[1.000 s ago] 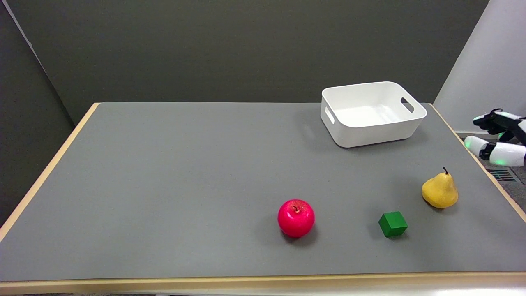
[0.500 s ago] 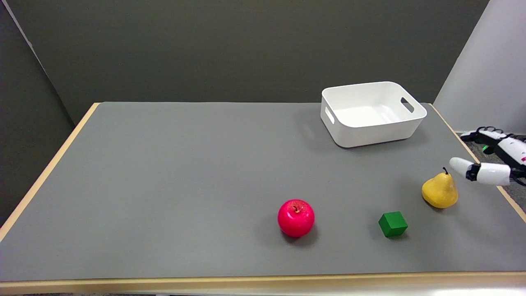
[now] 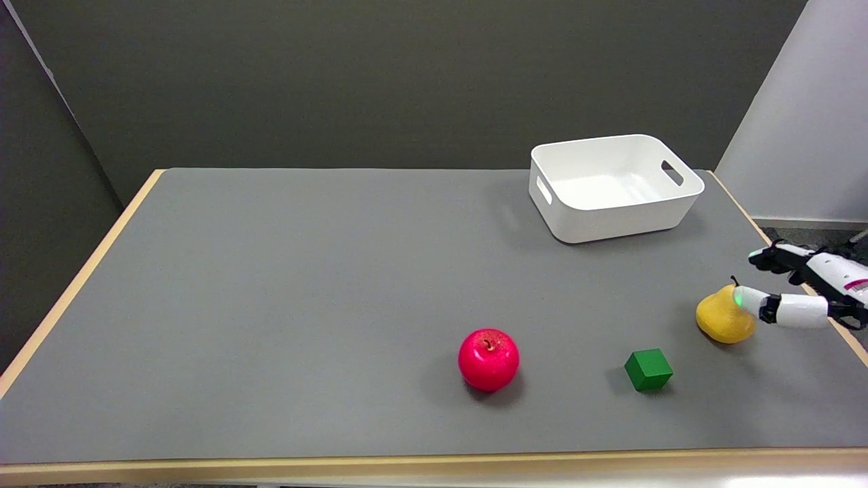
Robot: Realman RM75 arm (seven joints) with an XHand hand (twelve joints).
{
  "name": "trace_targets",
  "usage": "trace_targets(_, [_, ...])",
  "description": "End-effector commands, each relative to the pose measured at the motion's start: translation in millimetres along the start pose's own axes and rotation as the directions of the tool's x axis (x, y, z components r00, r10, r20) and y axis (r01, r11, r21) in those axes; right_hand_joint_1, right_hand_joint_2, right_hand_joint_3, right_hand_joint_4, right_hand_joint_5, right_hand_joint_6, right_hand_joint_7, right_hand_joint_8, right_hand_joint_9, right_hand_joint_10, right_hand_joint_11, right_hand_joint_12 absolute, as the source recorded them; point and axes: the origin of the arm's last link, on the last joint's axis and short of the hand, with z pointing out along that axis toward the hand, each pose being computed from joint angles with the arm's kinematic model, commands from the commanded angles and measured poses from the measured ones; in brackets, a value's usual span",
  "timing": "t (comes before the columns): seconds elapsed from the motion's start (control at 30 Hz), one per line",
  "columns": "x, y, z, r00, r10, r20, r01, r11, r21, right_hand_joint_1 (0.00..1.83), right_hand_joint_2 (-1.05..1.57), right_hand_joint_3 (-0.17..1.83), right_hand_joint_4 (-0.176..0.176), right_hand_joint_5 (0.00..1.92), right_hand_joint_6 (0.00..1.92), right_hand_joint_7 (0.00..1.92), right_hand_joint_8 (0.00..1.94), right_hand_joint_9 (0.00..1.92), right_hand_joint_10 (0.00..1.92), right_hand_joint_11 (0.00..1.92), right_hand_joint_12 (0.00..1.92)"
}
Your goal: Pick up the yellow pear.
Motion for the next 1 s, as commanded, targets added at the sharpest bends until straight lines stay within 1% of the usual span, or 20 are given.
trace_targets(0.03, [-25.5, 0.9, 2.6, 0.996, -0.055, 0.073, 0.055, 0.998, 0.007, 0.42, 0.56, 0.82, -0.105, 0.31, 0.58, 0.45, 0.53, 0.28, 0.96, 0.25, 1.49])
trace_targets(0.1, [-28.0, 0.6, 3.7, 0.996, -0.050, 0.074, 0.050, 0.999, 0.007, 0.42, 0.56, 0.82, -0.113, 0.31, 0.58, 0.47, 0.56, 0.30, 0.97, 0.27, 1.51])
trace_targets(0.23, [-31.5, -2.8, 9.2, 0.996, -0.044, 0.075, 0.042, 0.999, 0.022, 0.42, 0.56, 0.82, -0.117, 0.31, 0.58, 0.47, 0.57, 0.31, 0.98, 0.27, 1.51])
trace_targets(0.53, [-35.8, -11.4, 25.5, 0.995, -0.052, 0.085, 0.047, 0.997, 0.059, 0.42, 0.56, 0.83, -0.121, 0.31, 0.58, 0.48, 0.57, 0.32, 0.99, 0.28, 1.53])
trace_targets(0.73, [-34.3, -15.6, 29.7, 0.996, -0.052, 0.066, 0.047, 0.996, 0.077, 0.43, 0.57, 0.83, -0.121, 0.31, 0.58, 0.48, 0.57, 0.33, 1.00, 0.29, 1.53])
trace_targets(0.8, [-34.0, -15.8, 29.2, 0.997, -0.049, 0.054, 0.044, 0.995, 0.086, 0.57, 0.59, 0.87, -0.116, 0.31, 0.59, 0.48, 0.57, 0.34, 1.01, 0.30, 1.55])
trace_targets(0.87, [-32.9, -15.6, 28.9, 0.998, -0.046, 0.044, 0.042, 0.995, 0.091, 0.65, 0.60, 0.89, -0.111, 0.32, 0.59, 0.48, 0.57, 0.36, 1.04, 0.33, 1.58])
trace_targets(0.93, [-33.0, -15.0, 28.2, 0.998, -0.044, 0.042, 0.040, 0.995, 0.091, 0.74, 0.61, 0.91, -0.104, 0.33, 0.61, 0.51, 0.61, 0.42, 1.09, 0.38, 1.63])
trace_targets(1.0, [-33.3, -14.7, 28.1, 0.998, -0.048, 0.043, 0.044, 0.995, 0.091, 0.77, 0.61, 0.93, -0.102, 0.33, 0.62, 0.52, 0.64, 0.45, 1.12, 0.40, 1.65])
